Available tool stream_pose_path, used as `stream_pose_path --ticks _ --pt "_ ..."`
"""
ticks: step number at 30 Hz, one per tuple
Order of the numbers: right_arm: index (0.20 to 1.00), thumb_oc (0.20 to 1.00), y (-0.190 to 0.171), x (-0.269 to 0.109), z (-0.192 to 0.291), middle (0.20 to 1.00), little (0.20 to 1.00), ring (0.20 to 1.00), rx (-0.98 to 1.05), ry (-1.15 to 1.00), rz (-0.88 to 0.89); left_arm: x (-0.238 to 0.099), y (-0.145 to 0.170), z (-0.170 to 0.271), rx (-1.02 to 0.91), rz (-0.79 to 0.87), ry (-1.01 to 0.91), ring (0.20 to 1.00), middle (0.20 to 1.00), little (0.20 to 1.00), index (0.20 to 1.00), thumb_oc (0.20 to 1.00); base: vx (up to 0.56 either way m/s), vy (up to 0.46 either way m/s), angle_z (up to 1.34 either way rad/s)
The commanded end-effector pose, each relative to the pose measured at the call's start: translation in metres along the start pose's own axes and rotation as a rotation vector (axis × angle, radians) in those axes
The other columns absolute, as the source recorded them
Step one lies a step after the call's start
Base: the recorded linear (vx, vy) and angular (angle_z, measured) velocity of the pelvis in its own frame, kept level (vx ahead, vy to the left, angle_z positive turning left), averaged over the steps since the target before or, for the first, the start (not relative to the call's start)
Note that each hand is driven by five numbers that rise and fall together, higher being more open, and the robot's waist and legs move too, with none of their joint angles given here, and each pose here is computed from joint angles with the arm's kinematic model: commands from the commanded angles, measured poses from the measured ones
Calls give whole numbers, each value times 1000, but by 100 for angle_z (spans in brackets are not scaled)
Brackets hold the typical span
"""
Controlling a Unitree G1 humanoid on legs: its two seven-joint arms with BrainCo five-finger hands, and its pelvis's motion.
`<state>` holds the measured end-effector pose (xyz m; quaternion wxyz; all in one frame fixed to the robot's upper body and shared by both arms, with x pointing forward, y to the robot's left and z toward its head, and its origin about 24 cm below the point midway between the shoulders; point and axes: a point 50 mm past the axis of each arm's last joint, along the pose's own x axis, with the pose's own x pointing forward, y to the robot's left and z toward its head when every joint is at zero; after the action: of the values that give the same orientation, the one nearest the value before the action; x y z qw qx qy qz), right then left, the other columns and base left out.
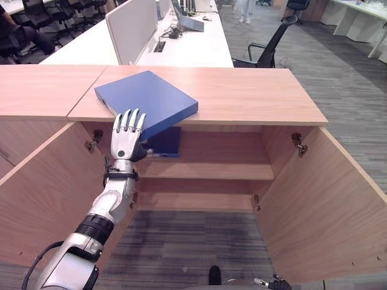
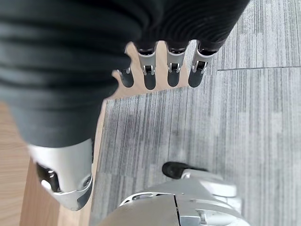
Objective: Put the empty folder in the office cabinet
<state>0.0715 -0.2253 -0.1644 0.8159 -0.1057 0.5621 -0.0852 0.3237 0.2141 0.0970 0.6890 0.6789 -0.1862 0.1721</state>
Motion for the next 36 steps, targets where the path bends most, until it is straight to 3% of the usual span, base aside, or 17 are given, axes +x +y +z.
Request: stream_pose_path --ticks 1,11,29,36 --pt "1000 1000 2 3 9 1000 1000 1000 -23 -8 -14 48 34 -4 70 176 6 1000 1000 1000 1000 1000 5 3 -9" --pt "1000 1000 -1 3 8 1000 1000 1000 -33 -8 -17 66 38 -8 149 160 1 1000 1000 1000 1000 1000 1 2 -2" --pt "1000 1000 -1 3 6 1000 1000 1000 -37 -2 -14 63 22 -11 173 60 36 1000 1000 1000 1000 1000 2 2 -3" --pt "1000 1000 -1 2 4 1000 1000 1000 -38 6 -16 77 27 -22 303 66 69 1000 1000 1000 1000 1000 -3 1 -1"
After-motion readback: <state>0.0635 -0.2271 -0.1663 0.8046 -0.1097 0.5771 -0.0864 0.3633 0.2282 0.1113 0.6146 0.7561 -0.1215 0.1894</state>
